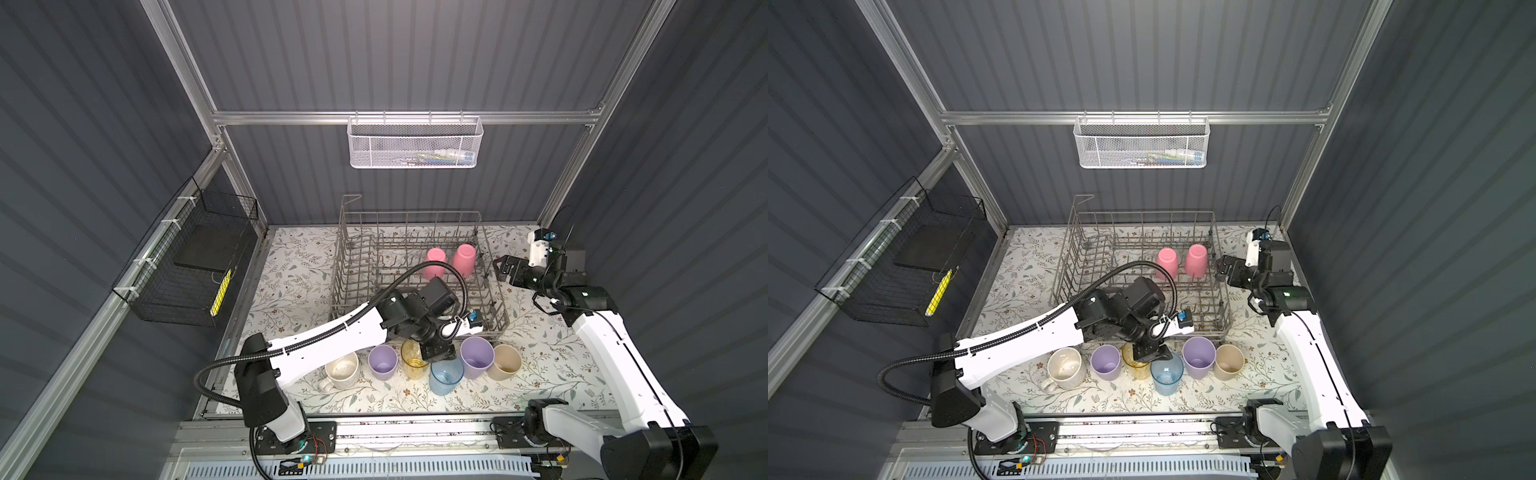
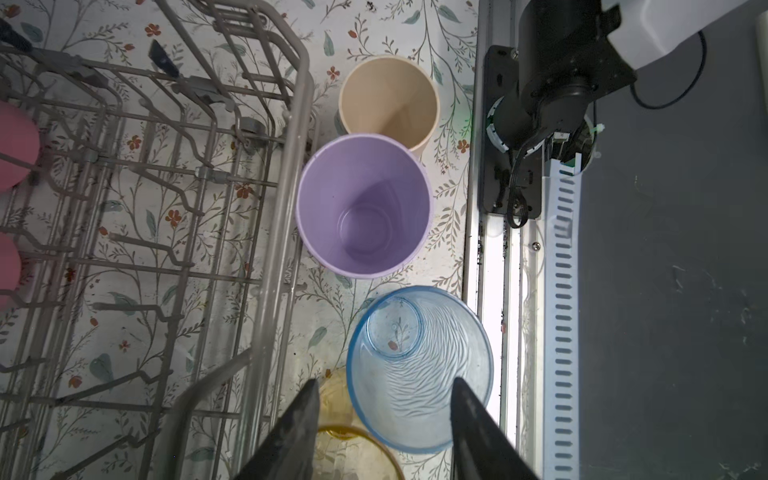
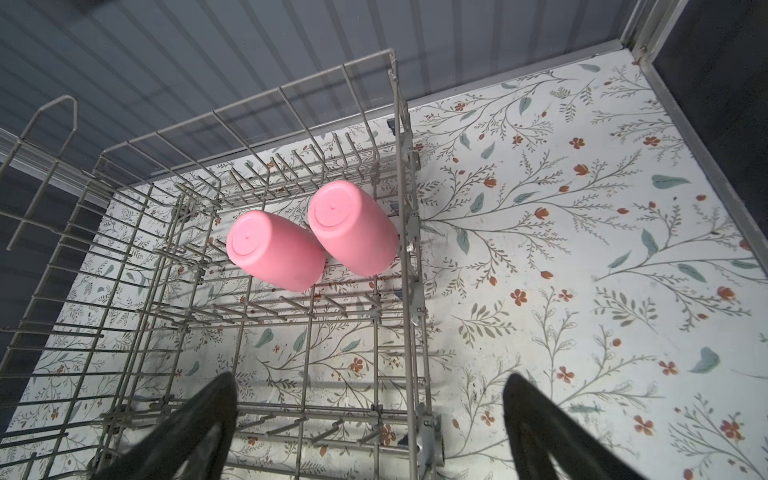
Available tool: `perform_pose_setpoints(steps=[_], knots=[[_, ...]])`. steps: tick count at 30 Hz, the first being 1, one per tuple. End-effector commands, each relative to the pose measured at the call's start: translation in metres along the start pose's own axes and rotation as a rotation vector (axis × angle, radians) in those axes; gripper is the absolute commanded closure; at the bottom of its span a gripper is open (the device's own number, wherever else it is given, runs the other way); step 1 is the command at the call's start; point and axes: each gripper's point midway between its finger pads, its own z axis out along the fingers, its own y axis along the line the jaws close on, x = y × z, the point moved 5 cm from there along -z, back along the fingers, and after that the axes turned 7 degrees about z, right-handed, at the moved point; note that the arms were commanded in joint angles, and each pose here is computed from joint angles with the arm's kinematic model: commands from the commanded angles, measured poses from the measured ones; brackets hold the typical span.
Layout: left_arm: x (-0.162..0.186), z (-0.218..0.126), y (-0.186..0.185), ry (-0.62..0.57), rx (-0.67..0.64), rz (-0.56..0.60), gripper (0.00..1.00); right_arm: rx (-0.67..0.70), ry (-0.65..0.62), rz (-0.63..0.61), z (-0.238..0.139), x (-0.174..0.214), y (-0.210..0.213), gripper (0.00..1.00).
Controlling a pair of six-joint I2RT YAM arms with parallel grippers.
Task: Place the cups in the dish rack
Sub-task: 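Reach the left gripper across to the beige cup while the right arm draws back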
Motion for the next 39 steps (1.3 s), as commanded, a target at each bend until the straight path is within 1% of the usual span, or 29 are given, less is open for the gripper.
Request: perform_pose_setpoints(steps=[1,7,10,16,21,29,36,39], knots=[[-0.012,0.001,-0.008,0.017,-0.011,0.072,0.49,-0.017,-0.007,0.011,-0.002,0.001,0.001,0.01],[-0.023,0.020,-0.018,0.051,0.000,0.141,0.49,-0.020,-0.002,0.017,-0.001,0.006,-0.001,0.01],[-0.031,0.026,-0.024,0.036,0.023,0.169,0.49,-0.020,-0.001,0.018,-0.001,0.008,-0.002,0.01],[-0.042,0.042,-0.023,0.034,0.036,0.198,0.49,-0.009,-0.007,0.025,-0.004,0.011,-0.007,0.01],[-0.061,0.051,-0.029,-0.010,0.048,0.247,0.50,0.014,-0.028,0.038,-0.010,0.010,-0.015,0.01],[-0.077,0.075,-0.037,0.048,0.001,0.360,0.49,0.043,-0.100,0.135,-0.028,0.006,-0.039,0.01],[-0.092,0.082,-0.048,-0.002,0.023,0.422,0.49,0.042,-0.165,0.234,-0.040,0.005,-0.059,0.01],[-0.097,0.088,-0.047,-0.019,0.021,0.430,0.50,0.044,-0.180,0.261,-0.043,0.005,-0.065,0.01]])
